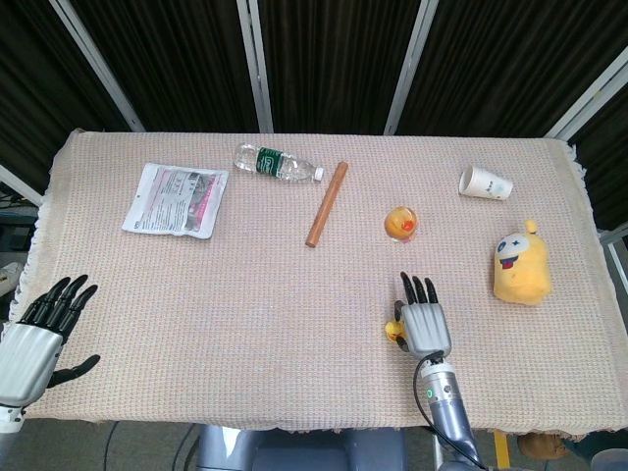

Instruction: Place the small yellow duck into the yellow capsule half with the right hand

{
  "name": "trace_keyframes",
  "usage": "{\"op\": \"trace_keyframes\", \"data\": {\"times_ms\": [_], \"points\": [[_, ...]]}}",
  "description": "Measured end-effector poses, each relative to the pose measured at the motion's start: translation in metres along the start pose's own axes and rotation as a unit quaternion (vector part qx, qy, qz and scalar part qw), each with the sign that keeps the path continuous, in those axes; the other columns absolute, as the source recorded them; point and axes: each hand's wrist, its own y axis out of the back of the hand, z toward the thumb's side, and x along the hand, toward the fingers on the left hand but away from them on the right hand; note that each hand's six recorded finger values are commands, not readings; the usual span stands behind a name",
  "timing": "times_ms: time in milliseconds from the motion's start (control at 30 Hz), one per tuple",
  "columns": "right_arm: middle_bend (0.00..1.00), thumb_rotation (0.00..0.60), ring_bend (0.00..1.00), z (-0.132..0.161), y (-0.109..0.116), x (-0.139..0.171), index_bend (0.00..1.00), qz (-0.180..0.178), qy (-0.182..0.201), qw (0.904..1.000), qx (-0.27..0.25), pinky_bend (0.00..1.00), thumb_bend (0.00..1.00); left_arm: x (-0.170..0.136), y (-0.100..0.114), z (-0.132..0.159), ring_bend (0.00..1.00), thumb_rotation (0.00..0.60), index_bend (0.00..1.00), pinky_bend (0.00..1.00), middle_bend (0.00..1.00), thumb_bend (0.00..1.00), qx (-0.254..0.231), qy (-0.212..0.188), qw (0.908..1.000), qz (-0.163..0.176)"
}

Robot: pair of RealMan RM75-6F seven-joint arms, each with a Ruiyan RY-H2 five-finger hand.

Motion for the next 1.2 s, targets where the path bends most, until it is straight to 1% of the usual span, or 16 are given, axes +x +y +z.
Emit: {"op": "trace_keyframes", "data": {"times_ms": [567,867,1200], "points": [[0.00,0.600,0.00,0.0001,-0.0019,0.0042,0.54,0.010,0.002,1.0000,-0.001,0.00,0.15,0.0002,0.0017,-0.0001,0.00,0.600,0.00,0.20,0.00,0.00,0.003,0.001,1.0000,0.006],[0.00,0.600,0.00,0.0035,-0.0039,0.0030,0.52,0.014,0.007,0.9999,-0.006,0.00,0.15,0.0005,0.0021,-0.0004,0.00,0.600,0.00,0.20,0.00,0.00,0.003,0.001,1.0000,0.007],[0.00,0.600,0.00,0.0045,-0.0019,0.0001,0.50,0.011,0.012,0.9999,-0.006,0.00,0.13,0.0007,0.0024,-0.0004,0.00,0.600,0.00,0.20,0.00,0.00,0.002,0.001,1.0000,0.007]]}}
